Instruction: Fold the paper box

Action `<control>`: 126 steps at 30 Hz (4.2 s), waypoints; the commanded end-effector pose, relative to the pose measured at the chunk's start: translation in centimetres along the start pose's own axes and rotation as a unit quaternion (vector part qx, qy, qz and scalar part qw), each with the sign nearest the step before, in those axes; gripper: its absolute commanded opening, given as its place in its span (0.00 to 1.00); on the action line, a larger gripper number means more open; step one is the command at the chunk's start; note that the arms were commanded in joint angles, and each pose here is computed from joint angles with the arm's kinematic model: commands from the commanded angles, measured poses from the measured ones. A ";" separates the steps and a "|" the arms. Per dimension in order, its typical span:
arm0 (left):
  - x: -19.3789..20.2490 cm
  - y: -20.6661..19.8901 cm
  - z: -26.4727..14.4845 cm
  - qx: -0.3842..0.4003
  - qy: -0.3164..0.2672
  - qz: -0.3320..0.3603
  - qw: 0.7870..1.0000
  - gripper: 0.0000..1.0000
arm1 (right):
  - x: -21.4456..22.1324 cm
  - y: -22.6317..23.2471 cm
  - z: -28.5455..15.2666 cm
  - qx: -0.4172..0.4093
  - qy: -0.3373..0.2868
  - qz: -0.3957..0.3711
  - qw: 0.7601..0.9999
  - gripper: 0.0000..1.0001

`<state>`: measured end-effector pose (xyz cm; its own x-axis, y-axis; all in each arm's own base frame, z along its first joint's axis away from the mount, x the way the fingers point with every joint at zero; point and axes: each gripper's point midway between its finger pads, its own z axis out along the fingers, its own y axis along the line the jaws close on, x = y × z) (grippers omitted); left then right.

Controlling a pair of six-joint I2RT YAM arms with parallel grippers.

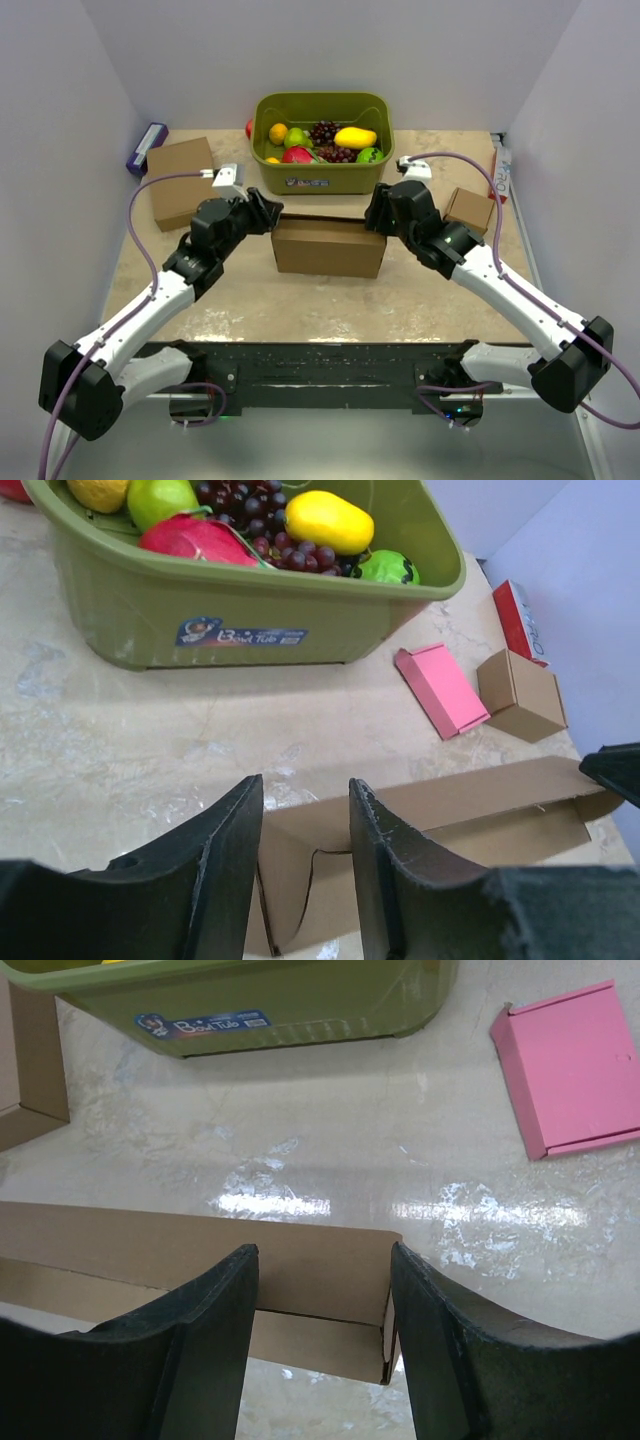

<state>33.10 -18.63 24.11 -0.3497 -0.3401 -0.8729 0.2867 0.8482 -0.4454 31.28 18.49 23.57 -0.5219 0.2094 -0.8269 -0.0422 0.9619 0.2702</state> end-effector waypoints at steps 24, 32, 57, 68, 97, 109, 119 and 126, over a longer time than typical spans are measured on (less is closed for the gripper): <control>0.7 0.4 -1.6 -0.009 0.043 0.025 0.999 0.67 | -0.3 -0.5 -0.8 0.018 0.039 -0.050 0.998 0.75; -1.8 -0.6 -2.0 0.007 0.014 0.022 1.000 0.77 | -3.0 -1.0 -2.0 0.022 0.014 -0.050 0.998 0.80; 7.5 3.5 -3.4 -0.022 0.109 0.007 0.994 0.62 | 5.7 -5.1 -1.5 0.056 0.107 -0.052 0.991 0.52; 10.4 4.9 -3.7 -0.034 0.129 -0.007 0.991 0.57 | 9.0 -6.1 -0.6 0.067 0.144 -0.055 0.986 0.50; 2.1 -0.1 -3.8 0.053 0.045 -0.027 0.997 0.67 | 3.8 -3.0 -4.1 -0.003 0.101 -0.027 0.995 0.62; 4.1 1.2 -2.5 0.045 0.064 -0.023 0.997 0.61 | 4.2 -3.3 -4.3 0.000 0.108 -0.031 0.994 0.55; 7.0 3.1 -2.8 0.030 0.087 -0.037 0.995 0.54 | 8.0 -4.9 -3.8 0.023 0.159 -0.041 0.986 0.45; 5.7 0.7 -3.6 0.089 0.071 -0.044 0.992 0.57 | 10.4 -6.0 -3.3 0.042 0.194 -0.049 0.979 0.39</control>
<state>27.91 -17.35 15.17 -0.5754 -0.2950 -0.7628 0.2913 0.7976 -0.5282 25.88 16.21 19.74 -0.6928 0.1360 -0.7082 -0.0733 0.9637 0.2568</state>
